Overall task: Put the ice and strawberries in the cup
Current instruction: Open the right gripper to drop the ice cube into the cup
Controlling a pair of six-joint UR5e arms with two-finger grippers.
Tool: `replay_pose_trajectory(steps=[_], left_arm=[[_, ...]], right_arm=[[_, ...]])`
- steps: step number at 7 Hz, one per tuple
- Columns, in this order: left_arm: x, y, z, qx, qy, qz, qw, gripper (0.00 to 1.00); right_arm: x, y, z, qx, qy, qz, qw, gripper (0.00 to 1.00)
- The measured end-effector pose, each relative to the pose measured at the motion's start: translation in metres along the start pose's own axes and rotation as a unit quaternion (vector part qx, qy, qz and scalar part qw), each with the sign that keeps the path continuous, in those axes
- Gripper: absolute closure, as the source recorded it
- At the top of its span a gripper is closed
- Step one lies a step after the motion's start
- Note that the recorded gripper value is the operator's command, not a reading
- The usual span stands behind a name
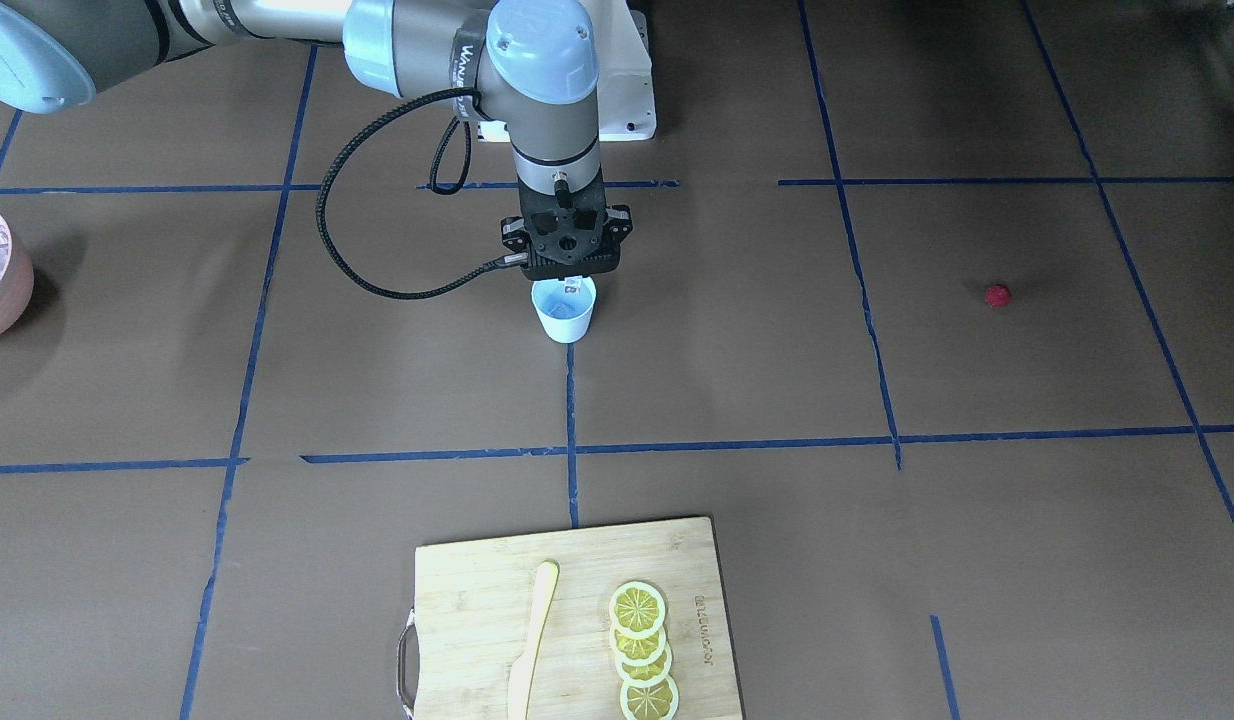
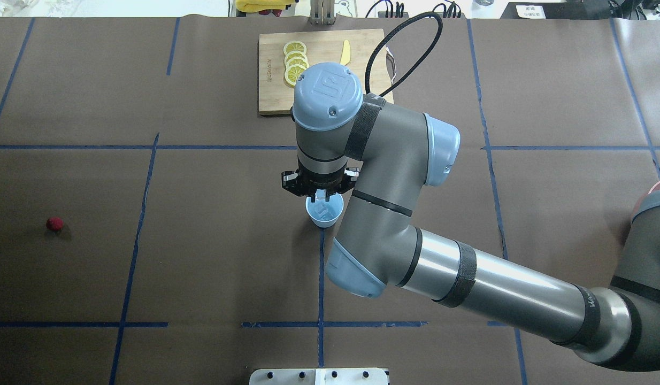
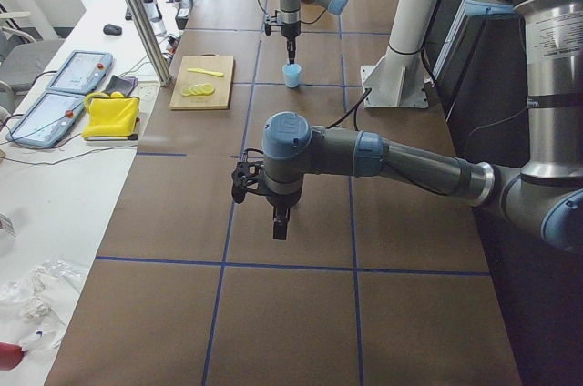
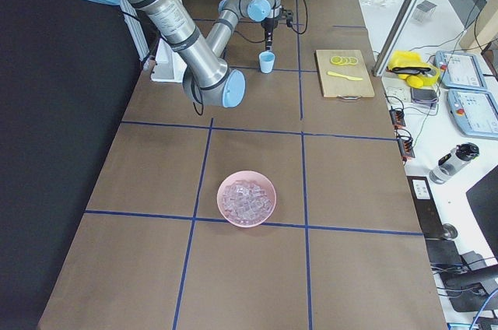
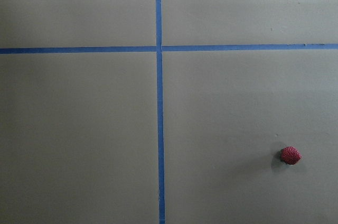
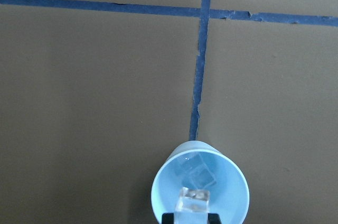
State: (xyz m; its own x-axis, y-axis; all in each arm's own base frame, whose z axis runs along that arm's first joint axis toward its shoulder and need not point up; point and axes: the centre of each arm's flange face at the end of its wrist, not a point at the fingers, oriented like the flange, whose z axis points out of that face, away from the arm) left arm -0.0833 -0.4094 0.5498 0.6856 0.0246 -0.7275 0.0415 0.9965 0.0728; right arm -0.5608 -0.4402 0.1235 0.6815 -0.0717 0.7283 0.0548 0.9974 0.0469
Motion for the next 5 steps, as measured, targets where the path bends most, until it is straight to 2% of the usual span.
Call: replay_pose_trajectory(steps=[1, 2, 3, 5], left_arm=[[0.0, 0.0, 0.0, 0.0, 0.0, 0.0, 1.0, 0.0], [0.0, 0.0, 0.0, 0.0, 0.0, 0.0, 1.0, 0.0], [0.001, -0.001, -0.001, 0.001, 0.0, 0.0, 1.0, 0.0], [0.006, -0.004, 0.0, 0.001, 0.0, -0.005, 1.0, 0.0]], right_arm=[[0.001, 0.001, 0.002, -0.002, 0.002, 0.001, 1.0, 0.24], [0.003, 0.002, 0.005, -0.003, 0.004, 0.001, 1.0, 0.07], [0.004, 0.002, 0.006, -0.004, 0.004, 0.002, 1.0, 0.02], [0.006, 0.007, -0.007, -0.002, 0.001, 0.002, 1.0, 0.01]])
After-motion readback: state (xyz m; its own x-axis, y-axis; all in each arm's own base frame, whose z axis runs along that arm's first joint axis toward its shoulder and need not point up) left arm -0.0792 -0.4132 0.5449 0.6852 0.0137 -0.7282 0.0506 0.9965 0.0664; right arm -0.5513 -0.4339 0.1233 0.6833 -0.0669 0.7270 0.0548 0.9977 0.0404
